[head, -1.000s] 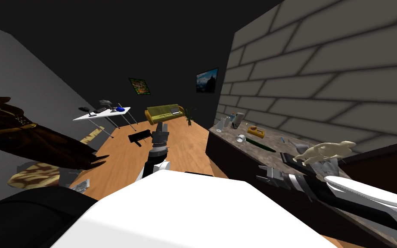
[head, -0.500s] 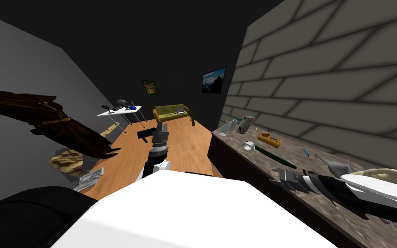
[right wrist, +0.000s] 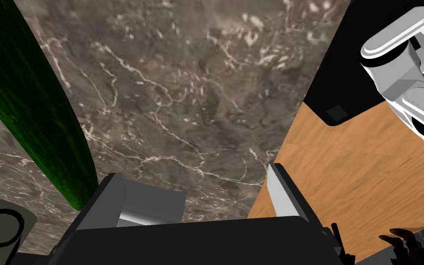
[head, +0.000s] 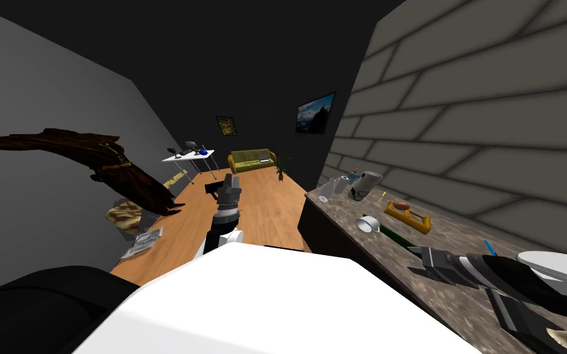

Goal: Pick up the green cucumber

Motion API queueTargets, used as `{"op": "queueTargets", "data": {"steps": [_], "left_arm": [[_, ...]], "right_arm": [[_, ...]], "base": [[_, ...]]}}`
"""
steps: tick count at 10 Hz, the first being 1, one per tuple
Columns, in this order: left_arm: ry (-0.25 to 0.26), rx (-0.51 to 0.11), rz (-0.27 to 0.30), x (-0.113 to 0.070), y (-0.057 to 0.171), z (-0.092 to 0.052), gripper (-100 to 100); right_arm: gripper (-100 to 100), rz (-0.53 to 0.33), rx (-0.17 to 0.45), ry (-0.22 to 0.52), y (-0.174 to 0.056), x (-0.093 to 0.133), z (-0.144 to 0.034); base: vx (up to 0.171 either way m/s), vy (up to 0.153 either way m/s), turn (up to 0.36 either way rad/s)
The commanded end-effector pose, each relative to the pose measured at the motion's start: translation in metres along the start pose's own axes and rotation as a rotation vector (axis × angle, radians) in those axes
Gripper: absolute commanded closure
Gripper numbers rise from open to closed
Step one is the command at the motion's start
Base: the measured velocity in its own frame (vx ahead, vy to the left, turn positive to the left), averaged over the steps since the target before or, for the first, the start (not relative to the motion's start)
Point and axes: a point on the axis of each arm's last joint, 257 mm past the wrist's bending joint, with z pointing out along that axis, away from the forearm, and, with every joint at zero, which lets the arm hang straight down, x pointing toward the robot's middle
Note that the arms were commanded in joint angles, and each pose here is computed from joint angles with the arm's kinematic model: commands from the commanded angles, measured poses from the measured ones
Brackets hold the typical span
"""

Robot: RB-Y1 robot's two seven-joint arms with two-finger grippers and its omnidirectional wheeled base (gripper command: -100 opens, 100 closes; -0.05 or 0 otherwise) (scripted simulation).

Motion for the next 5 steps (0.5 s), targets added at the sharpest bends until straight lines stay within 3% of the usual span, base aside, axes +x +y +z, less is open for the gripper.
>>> {"op": "queueTargets", "data": {"steps": [1, 2, 5], "left_arm": [[0.000, 0.000, 0.000, 0.000, 0.000, 0.000, 0], [0.000, 0.000, 0.000, 0.000, 0.000, 0.000, 0], [0.000, 0.000, 0.000, 0.000, 0.000, 0.000, 0]], "right_arm": [[-100, -0.006, 0.016, 0.066, -0.008, 0.025, -0.012], [-100, -0.006, 0.016, 0.066, -0.008, 0.025, -0.012], [-100, -0.003, 0.013, 0.131, -0.006, 0.054, -0.018]], "base": [[0.132, -0.139, 0.351], [0.097, -0.112, 0.124], [0.076, -0.086, 0.136]]}}
